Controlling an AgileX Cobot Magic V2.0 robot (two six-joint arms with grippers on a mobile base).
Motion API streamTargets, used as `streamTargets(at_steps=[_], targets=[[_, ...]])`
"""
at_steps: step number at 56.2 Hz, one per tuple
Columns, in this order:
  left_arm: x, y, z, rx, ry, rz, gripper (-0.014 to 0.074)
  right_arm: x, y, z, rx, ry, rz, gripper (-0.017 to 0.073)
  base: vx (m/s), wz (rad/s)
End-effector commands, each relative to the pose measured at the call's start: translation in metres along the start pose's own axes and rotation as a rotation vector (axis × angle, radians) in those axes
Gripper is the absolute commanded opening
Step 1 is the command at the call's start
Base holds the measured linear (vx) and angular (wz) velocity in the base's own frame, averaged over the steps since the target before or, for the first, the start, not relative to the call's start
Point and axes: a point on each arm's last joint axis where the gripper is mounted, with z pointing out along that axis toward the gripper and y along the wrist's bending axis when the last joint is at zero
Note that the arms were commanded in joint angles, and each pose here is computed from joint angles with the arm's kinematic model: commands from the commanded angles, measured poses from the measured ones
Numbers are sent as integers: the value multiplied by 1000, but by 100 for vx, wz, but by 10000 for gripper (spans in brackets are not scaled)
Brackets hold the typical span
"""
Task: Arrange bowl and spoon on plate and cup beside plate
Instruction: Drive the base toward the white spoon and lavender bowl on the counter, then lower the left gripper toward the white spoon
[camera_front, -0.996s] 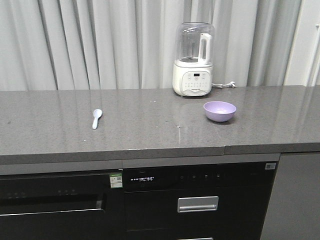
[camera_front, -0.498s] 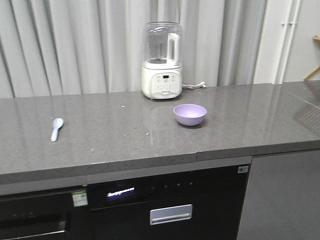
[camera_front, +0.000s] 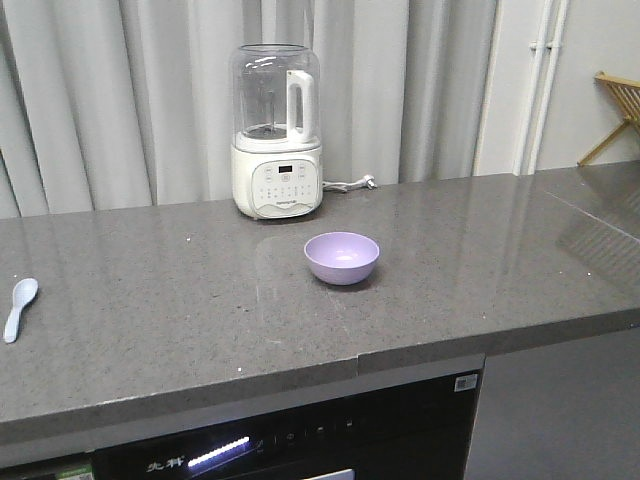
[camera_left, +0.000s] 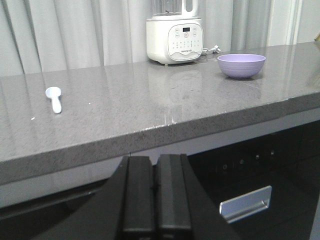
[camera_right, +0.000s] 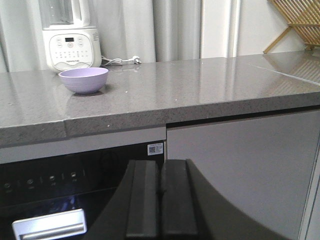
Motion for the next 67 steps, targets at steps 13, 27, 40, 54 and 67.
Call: streamTargets(at_steps=[13, 27, 40, 54, 67], targets=[[-16, 0, -2, 4, -113, -7, -6, -7, -1, 0, 9, -84, -9, -8, 32, -6], [-16, 0, -2, 4, -113, -7, -6, -7, -1, 0, 9, -84, -9, -8, 33, 11], [-16, 0, -2, 4, -113, -7, -6, -7, -1, 0, 9, -84, -9, -8, 31, 40], [-16, 0, -2, 4, -113, -7, -6, -7, -1, 0, 8, -84, -9, -8, 26, 40], [-16, 0, -2, 4, -113, -7, -6, -7, -1, 0, 8, -84, -9, -8, 16, 18]])
